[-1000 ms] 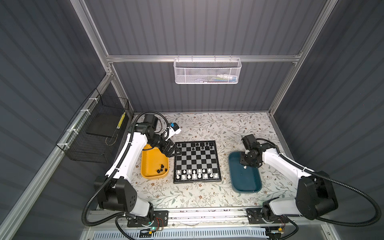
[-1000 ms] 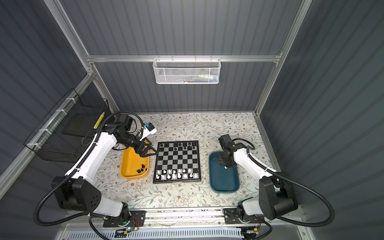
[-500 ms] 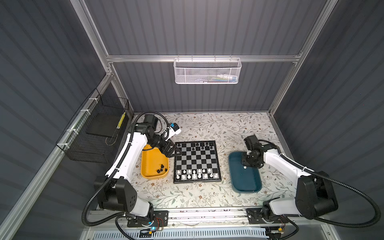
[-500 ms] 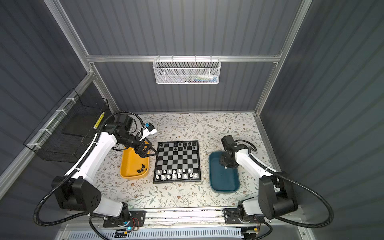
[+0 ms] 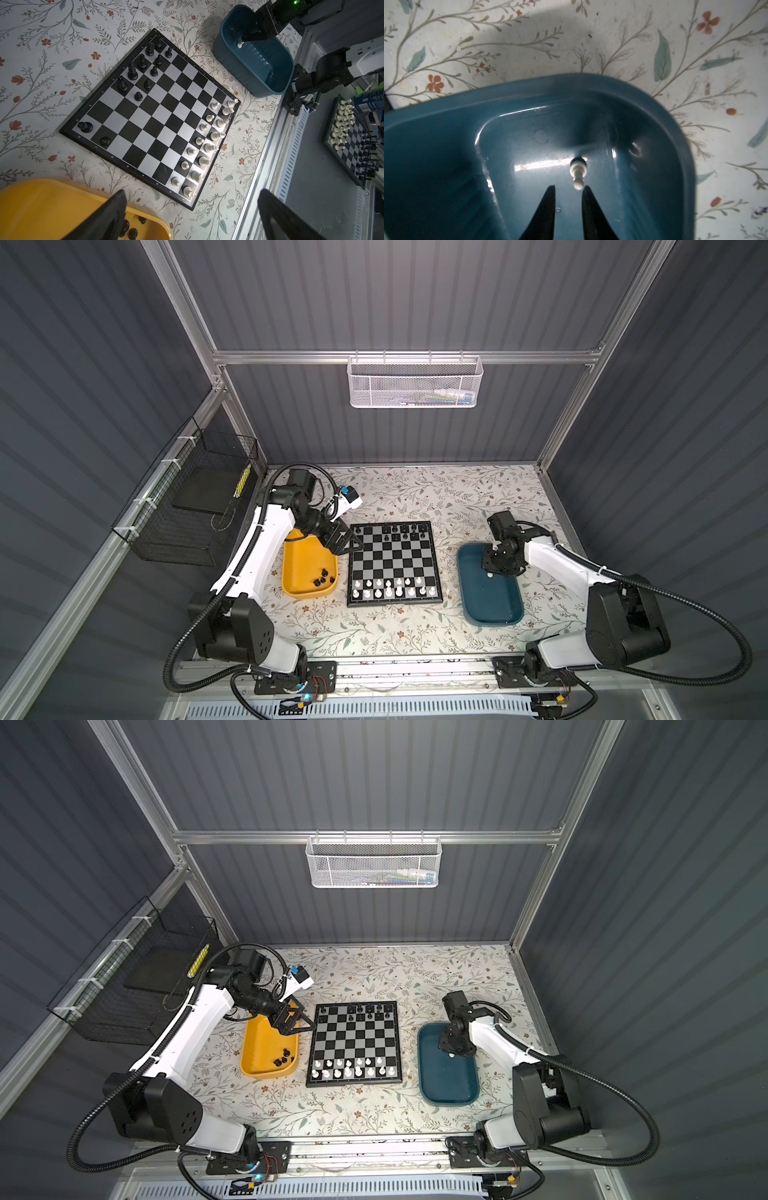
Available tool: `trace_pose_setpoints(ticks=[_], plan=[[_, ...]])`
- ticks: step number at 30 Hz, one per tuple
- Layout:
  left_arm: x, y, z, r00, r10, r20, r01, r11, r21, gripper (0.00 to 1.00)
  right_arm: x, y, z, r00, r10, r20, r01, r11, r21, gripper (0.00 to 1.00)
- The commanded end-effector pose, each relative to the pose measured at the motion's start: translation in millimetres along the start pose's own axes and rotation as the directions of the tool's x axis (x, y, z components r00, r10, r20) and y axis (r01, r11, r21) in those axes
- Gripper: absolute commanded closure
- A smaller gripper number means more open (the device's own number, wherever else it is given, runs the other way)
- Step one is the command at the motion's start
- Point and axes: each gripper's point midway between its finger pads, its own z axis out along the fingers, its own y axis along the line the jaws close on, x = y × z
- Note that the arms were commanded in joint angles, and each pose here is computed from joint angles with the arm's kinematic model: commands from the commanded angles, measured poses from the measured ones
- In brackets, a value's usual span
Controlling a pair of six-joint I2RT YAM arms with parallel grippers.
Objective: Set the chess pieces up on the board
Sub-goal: 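Lower the open right gripper onto the last white pawn in the tray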
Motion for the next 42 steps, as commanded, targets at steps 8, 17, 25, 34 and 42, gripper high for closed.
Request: trace_pose_setpoints(ticks=[8,17,25,34,42], plan=[[2,-7,-1,1.0,0.012,-0.007,-0.012,1.0,0.019,0.0,3,-6,12,0.999,0.0,-0.033,0.0,1.0,0.014,0.74],[4,-6,1,1.0,0.008,-0.013,-0.008,1.0,0.02,0.0,5,-7,21,0.998,-0.008,-0.056,0.01,1.0,0.026,0.76],[4,-5,2,1.0,0.006,-0.016,-0.005,1.0,0.022,0.0,4,-5,23,0.998,-0.011,-0.064,0.012,1.0,0.018,0.78],[4,-4,2,1.0,0.005,-0.017,-0.004,1.0,0.022,0.01,4,-3,24,0.997,-0.013,-0.074,0.014,1.0,0.014,0.79],[4,-4,2,1.0,0.003,-0.019,-0.003,1.0,0.02,0.0,3,-2,24,0.997,-0.015,-0.077,0.016,1.0,0.011,0.8]])
